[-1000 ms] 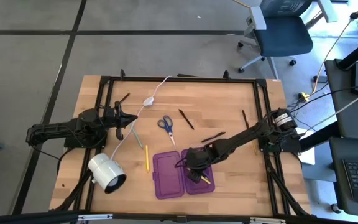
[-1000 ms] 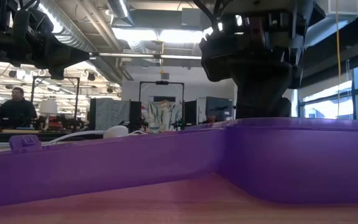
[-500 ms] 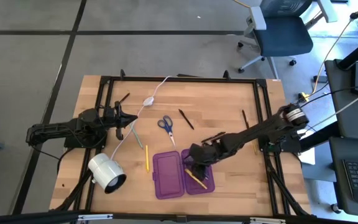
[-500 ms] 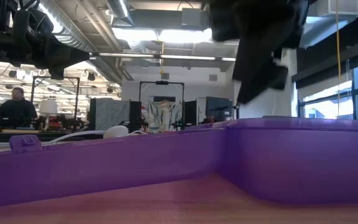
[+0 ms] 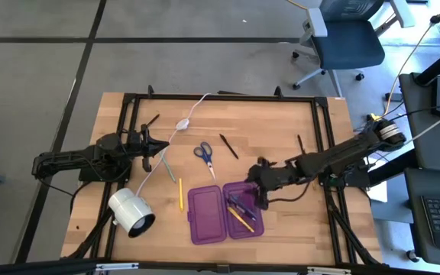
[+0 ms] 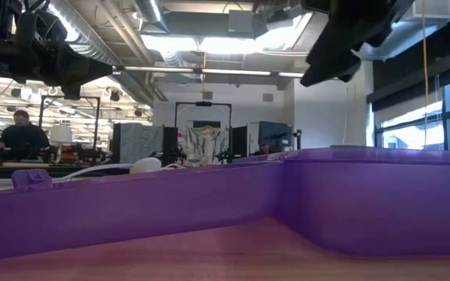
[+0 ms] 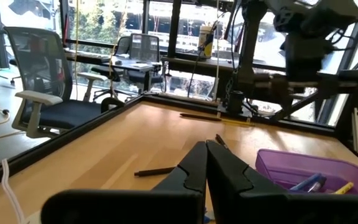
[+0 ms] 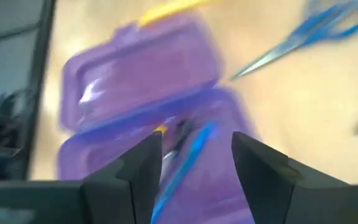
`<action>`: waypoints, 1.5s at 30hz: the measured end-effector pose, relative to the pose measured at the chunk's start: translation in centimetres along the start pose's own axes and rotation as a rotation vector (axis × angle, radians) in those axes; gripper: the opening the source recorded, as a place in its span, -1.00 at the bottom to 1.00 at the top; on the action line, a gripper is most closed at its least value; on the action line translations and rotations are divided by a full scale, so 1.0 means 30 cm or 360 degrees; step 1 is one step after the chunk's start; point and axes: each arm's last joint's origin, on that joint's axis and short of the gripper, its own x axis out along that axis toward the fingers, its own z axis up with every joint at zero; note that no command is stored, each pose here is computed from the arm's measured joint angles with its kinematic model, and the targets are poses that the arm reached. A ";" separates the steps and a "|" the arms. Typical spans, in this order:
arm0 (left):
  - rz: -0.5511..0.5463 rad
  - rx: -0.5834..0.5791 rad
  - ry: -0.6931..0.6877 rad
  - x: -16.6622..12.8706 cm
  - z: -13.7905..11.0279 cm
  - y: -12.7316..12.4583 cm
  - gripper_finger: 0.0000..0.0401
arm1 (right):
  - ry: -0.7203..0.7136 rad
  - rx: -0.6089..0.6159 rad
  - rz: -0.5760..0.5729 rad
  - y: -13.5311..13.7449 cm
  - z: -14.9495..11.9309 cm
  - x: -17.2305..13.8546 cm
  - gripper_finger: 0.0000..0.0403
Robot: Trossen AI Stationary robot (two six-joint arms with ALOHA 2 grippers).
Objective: Pick & place school supplies into a supply box
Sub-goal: Put the yellow pen into the purple supply box
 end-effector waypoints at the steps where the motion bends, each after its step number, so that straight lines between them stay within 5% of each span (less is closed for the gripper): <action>1: 0.0000 0.0000 0.0002 0.000 -0.001 0.000 -0.98 | -0.0058 -0.0022 -0.0056 -0.010 -0.007 -0.007 -0.02; 4: 0.0001 0.0000 0.0005 0.000 -0.001 0.000 -0.98 | -0.0160 -0.0065 -0.0129 -0.041 -0.048 -0.025 -0.02; 11: -0.0012 0.0065 0.0022 0.002 -0.003 -0.001 -0.93 | -0.0340 -0.0049 0.0054 -0.126 -0.144 -0.060 -0.02; 24: -0.0202 0.0076 -0.0106 0.010 0.027 -0.016 -0.24 | -0.0621 -0.0092 0.0036 -0.211 -0.181 -0.133 -0.02; 45: -0.0171 -0.0254 0.0075 0.022 0.017 -0.016 -0.22 | -0.0546 -0.0117 -0.0053 -0.242 -0.183 -0.123 -0.02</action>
